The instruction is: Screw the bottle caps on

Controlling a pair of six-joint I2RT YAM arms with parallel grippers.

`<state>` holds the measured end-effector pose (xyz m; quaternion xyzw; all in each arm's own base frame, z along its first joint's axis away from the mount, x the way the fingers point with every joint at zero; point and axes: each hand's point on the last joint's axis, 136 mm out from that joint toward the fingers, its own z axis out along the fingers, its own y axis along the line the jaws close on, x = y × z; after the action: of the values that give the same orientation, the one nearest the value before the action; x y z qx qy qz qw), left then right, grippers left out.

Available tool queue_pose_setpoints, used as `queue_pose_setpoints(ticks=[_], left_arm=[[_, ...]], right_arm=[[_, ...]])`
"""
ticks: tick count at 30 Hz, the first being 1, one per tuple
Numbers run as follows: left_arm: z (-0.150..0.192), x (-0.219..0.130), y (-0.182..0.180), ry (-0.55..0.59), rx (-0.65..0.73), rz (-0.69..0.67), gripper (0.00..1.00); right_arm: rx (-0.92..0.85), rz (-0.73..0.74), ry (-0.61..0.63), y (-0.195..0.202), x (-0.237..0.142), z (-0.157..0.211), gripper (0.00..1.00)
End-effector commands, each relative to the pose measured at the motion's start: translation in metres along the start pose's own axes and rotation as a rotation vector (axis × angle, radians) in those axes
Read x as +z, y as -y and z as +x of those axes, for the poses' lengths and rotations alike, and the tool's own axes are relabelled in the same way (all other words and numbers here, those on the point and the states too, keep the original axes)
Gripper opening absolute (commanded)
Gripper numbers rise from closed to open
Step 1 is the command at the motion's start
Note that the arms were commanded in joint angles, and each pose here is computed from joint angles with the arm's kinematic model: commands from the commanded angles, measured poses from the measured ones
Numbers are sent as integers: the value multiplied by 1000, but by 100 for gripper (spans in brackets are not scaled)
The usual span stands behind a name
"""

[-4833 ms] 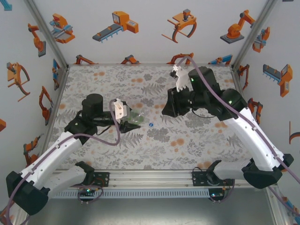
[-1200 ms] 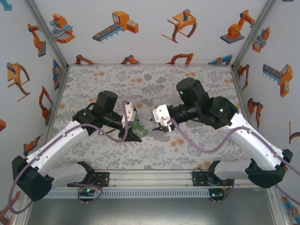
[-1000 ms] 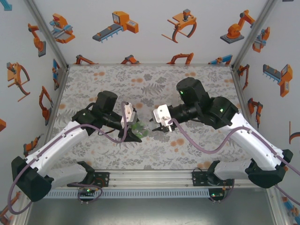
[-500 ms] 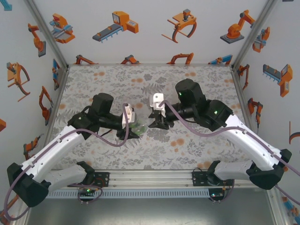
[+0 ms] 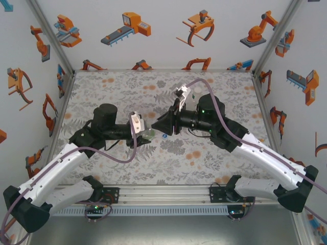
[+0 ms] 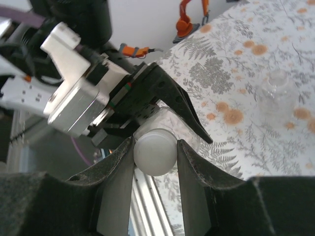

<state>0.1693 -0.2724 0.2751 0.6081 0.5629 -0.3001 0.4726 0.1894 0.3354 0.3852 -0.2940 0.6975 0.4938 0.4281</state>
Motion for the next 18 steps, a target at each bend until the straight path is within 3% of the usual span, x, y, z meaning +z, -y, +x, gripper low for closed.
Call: queue_pose_setpoints(ticks=[1,9,18], left_arm=[[-25,-4,-1,92,81,-13,0],[-18,3,-11,43,34,-33,0],[-16,4,-13,28,23,-40,0]], right_arm=[[229,214,-3,36,-1,4,8],[474,378,-21,70,4,28,20],[416,294,21,52,1,9,52]])
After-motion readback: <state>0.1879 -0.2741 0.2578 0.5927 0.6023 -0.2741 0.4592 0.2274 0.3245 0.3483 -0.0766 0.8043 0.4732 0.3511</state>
